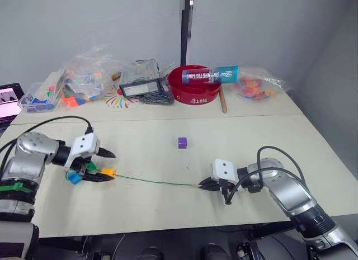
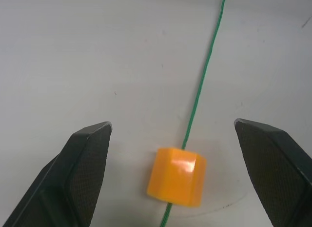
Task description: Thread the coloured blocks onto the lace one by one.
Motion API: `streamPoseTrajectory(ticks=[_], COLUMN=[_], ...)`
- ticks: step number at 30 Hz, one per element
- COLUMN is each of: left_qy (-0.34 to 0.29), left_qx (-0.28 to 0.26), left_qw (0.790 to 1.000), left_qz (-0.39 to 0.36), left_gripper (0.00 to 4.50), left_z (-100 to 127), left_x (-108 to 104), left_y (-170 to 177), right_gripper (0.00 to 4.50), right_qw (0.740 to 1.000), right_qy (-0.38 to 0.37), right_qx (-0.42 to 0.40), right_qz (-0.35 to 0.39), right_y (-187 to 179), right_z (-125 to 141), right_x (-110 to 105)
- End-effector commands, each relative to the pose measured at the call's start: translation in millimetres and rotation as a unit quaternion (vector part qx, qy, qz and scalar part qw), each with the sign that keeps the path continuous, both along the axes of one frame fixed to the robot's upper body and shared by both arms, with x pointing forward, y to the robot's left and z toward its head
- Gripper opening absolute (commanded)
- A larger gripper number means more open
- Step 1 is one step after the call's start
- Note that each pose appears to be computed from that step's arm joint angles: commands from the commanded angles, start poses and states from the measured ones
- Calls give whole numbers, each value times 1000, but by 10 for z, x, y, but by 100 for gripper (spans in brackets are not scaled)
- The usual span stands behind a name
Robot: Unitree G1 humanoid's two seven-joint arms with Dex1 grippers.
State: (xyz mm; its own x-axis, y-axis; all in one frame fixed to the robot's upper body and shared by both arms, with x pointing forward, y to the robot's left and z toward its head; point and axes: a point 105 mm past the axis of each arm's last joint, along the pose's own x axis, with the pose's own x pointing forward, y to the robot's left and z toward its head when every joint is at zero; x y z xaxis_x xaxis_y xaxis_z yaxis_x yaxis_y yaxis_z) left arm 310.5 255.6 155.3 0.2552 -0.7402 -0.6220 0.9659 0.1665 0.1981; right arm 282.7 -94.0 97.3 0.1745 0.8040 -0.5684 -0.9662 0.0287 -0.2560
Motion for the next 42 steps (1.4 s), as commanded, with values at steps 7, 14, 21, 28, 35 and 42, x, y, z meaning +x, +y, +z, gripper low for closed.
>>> streamPoseTrajectory(ticks=[7, 14, 21, 28, 35, 42], left_qy=[9, 0, -11, -18, -26, -24], left_qx=[-79, -142, -167, -142, -145, -159], left_qw=[996, 987, 983, 987, 985, 983], left_qz=[-46, -71, -76, -74, -85, -92], left_gripper=[425, 425, 425, 425, 425, 425], left_z=[210, -150, -327, -482, -596, -616], left_x=[-97, -229, -270, -244, -179, -148], left_y=[-463, -1100, -1474, -1440, -1548, -1658], right_gripper=[0, 0, 0, 0, 0, 0], right_qw=[1000, 999, 999, 999, 998, 999], right_qy=[-19, -31, -36, -39, -40, -40], right_qx=[10, 11, 2, -7, -7, -6], right_qz=[15, 17, 27, 37, 37, 36], right_y=[100, 252, 444, 506, 503, 494], right_z=[109, 148, 132, 124, 136, 143], right_x=[10, 77, 90, 78, 73, 65])
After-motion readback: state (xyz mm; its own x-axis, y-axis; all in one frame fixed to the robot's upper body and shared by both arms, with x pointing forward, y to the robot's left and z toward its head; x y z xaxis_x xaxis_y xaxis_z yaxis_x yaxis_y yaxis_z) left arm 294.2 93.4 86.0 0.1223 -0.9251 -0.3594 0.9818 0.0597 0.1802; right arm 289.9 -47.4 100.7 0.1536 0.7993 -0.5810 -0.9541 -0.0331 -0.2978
